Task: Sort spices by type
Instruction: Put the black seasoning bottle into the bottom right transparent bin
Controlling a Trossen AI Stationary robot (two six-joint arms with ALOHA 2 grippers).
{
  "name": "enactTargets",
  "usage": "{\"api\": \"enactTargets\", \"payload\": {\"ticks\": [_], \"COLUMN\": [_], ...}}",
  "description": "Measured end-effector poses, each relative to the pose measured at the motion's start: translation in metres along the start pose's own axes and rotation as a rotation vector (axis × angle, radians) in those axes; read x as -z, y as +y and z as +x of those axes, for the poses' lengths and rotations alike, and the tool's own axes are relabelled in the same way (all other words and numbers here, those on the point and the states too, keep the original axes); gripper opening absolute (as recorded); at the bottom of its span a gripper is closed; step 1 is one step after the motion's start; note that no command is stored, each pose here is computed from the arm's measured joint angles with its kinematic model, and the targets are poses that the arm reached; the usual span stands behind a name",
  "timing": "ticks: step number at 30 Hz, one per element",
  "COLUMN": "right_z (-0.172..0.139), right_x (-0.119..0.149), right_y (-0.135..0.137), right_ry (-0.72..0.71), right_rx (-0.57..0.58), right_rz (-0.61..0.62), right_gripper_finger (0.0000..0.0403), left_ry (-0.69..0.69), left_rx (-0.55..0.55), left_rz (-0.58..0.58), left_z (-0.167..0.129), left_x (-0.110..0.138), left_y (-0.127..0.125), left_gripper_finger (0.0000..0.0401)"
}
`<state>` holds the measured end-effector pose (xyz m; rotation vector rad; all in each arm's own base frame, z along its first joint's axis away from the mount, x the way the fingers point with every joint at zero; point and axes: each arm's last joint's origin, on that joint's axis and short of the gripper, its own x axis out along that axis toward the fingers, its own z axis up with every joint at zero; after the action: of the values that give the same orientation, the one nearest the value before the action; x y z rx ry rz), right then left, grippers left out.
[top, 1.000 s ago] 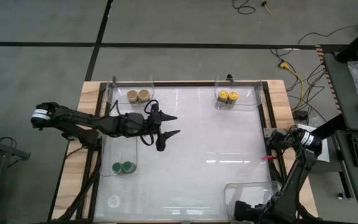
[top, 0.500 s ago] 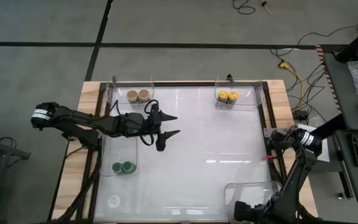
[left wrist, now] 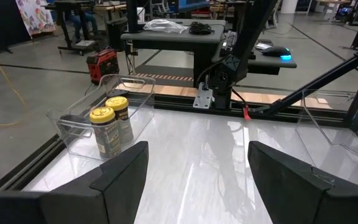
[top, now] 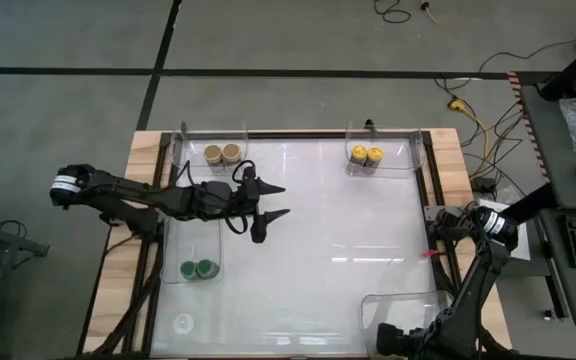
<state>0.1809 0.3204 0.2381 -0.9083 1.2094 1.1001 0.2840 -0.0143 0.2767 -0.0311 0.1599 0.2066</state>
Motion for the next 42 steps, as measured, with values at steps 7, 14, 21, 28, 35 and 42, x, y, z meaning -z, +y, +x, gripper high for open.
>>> {"api": "enactTargets", "payload": {"ticks": [7, 14, 21, 28, 35, 42], "right_z": [0.000, 0.000, 0.000, -0.007, -0.016, -0.024], "right_x": [0.000, 0.000, 0.000, 0.001, 0.000, 0.004], "right_y": [0.000, 0.000, 0.000, 0.002, 0.010, 0.020], "right_ry": [0.001, 0.003, 0.007, 0.031, 0.065, 0.144], "right_rx": [0.000, 0.008, 0.014, 0.012, 0.036, 0.056], "right_rz": [-0.001, 0.001, 0.002, 0.012, 0.014, 0.081], "right_gripper_finger": [0.0220, 0.0246, 0.0252, 0.0253, 0.0257, 0.0249], "left_ry": [0.000, 0.000, 0.000, 0.000, 0.000, -0.001], "left_rx": [0.000, 0.000, 0.000, 0.000, 0.000, 0.000], "left_rz": [0.000, 0.000, 0.000, -0.001, -0.010, -0.031], "left_z": [0.000, 0.000, 0.000, 0.000, 0.000, 0.000], "left_x": [0.000, 0.000, 0.000, 0.000, 0.000, 0.000], "left_y": [0.000, 0.000, 0.000, 0.000, 0.000, 0.000], "left_gripper_finger": [0.0260, 0.0260, 0.0260, 0.0260, 0.0260, 0.0260]}}
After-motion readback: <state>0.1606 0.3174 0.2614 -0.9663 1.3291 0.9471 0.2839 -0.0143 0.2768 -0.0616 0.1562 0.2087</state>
